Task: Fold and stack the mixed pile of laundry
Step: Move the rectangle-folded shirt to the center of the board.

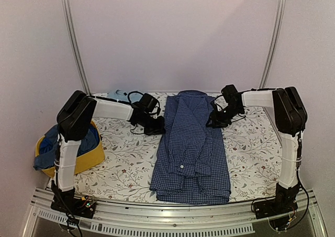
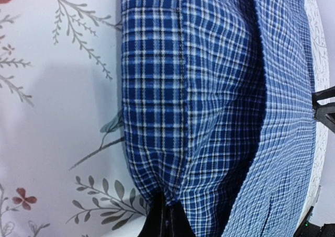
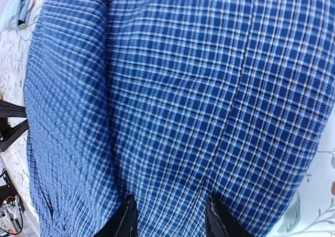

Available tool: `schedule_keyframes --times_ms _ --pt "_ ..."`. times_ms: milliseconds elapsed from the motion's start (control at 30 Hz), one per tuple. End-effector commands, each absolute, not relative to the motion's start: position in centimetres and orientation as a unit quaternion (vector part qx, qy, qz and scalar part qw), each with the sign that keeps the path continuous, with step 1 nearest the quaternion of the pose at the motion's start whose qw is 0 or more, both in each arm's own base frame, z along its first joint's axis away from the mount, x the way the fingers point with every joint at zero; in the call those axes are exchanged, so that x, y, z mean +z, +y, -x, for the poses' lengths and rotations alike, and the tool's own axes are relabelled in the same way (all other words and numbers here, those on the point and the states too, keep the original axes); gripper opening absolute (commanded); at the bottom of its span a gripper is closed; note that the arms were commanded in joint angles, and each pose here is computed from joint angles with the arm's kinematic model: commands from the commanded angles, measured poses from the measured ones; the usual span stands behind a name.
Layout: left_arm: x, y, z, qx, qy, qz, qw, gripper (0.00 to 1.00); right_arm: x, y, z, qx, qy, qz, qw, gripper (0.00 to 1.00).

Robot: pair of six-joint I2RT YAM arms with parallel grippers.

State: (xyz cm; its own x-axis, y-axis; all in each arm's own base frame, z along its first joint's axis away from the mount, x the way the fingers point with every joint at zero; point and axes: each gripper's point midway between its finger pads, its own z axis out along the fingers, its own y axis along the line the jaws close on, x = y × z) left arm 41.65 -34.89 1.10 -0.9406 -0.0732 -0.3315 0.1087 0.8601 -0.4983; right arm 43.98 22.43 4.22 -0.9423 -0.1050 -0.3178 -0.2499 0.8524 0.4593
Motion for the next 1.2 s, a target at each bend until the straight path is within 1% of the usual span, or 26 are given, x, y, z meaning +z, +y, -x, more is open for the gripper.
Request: schedule_keyframes --times_ms 0,167,333,367,433,467,533,567,600,667,700,800,900,1000,1067,1167 --pt "-1.8 -32.2 -43.0 -0.237 0.959 0.027 0.153 0.0 0.8 23.2 -45.0 0.264 0.951 0.099 0.129 0.42" --pt "-2.3 -31.4 -45.4 -0.244 0.956 0.038 0.16 0.0 -0.7 23.8 -47.9 0.278 0.948 0.091 0.128 0.41" --pt "-1.8 -30.5 -49.4 -0.241 0.953 0.038 0.18 0.0 0.8 24.9 -51.4 0.298 0.939 0.09 0.148 0.42" --pt "-0.8 -30.5 -50.1 -0.247 0.95 0.034 0.187 0.09 1.7 24.9 -51.8 0.301 0.937 0.093 0.154 0.43" --pt "2.1 -30.5 -50.7 -0.254 0.945 0.02 0.207 0.32 4.0 25.0 -51.7 0.308 0.932 0.098 0.165 0.5" --pt "3.4 -30.3 -50.4 -0.252 0.944 0.013 0.212 0.39 6.4 24.8 -51.5 0.312 0.928 0.101 0.178 0.54" --pt "5.0 -29.3 -48.3 -0.243 0.946 0.005 0.212 0.45 8.9 24.4 -49.8 0.317 0.925 0.099 0.184 0.59" --pt "5.9 -28.8 -46.8 -0.245 0.946 0.0 0.215 0.46 9.5 24.3 -48.5 0.324 0.923 0.098 0.18 0.59" --pt "6.8 -28.2 -45.4 -0.247 0.944 -0.007 0.219 0.46 11.7 24.1 -47.1 0.335 0.918 0.095 0.191 0.6" --pt "8.3 -27.9 -41.9 -0.257 0.939 -0.042 0.224 0.45 11.6 24.0 -43.0 0.345 0.919 0.091 0.166 0.59" --pt "8.9 -28.1 -40.2 -0.265 0.936 -0.065 0.223 0.45 12.8 24.0 -41.1 0.349 0.917 0.097 0.17 0.58" --pt "10.0 -29.9 -34.2 -0.291 0.925 -0.134 0.204 0.42 11.4 24.0 -35.3 0.352 0.923 0.094 0.126 0.58" --pt "9.9 -31.9 -29.3 -0.288 0.92 -0.183 0.189 0.44 10.8 24.1 -30.5 0.365 0.921 0.086 0.105 0.57" --pt "8.2 -32.7 -25.8 -0.271 0.922 -0.221 0.166 0.45 10.8 24.5 -27.6 0.38 0.916 0.079 0.096 0.57" --pt "7.1 -33.0 -24.4 -0.263 0.921 -0.242 0.154 0.45 10.9 25.2 -27.0 0.385 0.915 0.078 0.096 0.57" --pt "6.2 -34.2 -22.7 -0.242 0.912 -0.292 0.157 0.45 10.6 26.1 -26.6 0.392 0.912 0.076 0.091 0.57"
